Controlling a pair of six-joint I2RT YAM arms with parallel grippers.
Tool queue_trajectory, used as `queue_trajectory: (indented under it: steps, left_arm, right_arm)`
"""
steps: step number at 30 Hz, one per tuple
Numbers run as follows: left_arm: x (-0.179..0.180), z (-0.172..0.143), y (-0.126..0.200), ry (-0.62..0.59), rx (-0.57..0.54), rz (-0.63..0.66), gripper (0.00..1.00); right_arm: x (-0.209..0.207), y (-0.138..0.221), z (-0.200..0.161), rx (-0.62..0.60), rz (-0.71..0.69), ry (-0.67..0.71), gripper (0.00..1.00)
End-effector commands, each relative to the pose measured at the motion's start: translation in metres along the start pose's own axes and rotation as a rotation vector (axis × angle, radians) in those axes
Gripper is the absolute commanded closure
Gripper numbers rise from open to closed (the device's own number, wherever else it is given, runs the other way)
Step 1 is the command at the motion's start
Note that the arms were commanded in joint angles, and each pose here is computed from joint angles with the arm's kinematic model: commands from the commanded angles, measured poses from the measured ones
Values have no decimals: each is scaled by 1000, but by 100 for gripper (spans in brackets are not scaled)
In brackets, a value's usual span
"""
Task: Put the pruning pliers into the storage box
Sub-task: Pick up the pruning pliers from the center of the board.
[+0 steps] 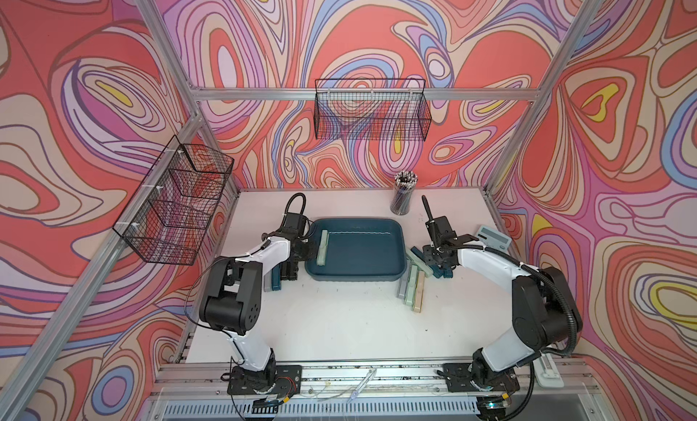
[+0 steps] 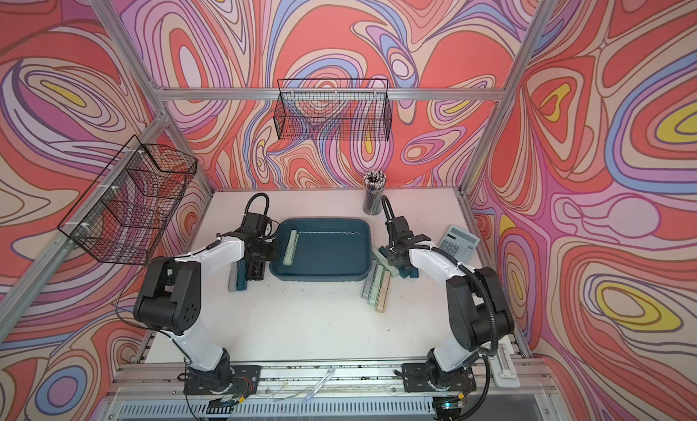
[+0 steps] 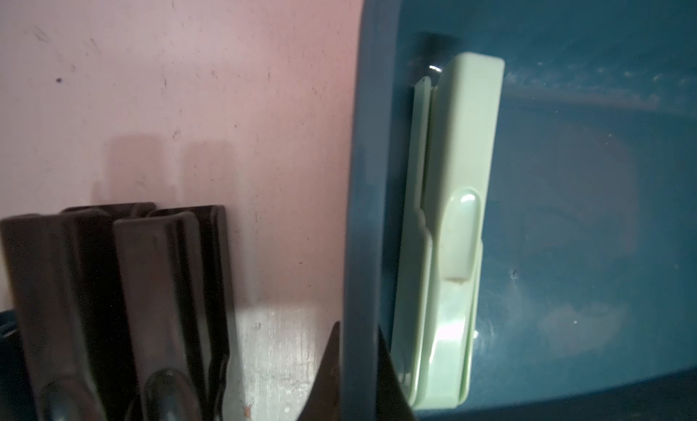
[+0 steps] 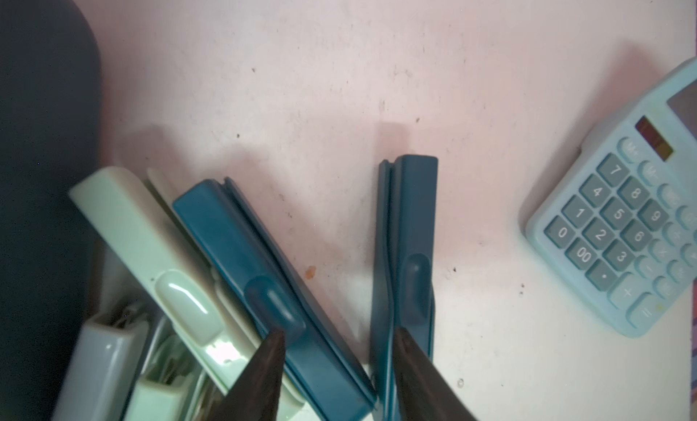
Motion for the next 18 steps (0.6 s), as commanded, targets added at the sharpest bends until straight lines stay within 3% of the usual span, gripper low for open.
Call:
queue_trajectory:
  steps: [1,9,18]
  left_arm:
    - [-3,1,6,-22,-25,-4,100]
    - [-3,1,7,-25,-25,-3,100]
    - [-4,3,6,-28,-27,-3,100]
  right_arm:
    - [-3,-5,-4,33,-19,54,54]
    - [8,-10,-15,65,60,127,57]
    - [8,-11,-23,97,59,155,57]
Point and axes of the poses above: each gripper's point midway between its finger pads, its own y axis back along the fingers, its own x axis along the line the jaws close on, z = x × y, the point moved 4 cm from there along y, back along the fingers, and after that the axes turned 10 degrees about y, right-handed, at the moved point
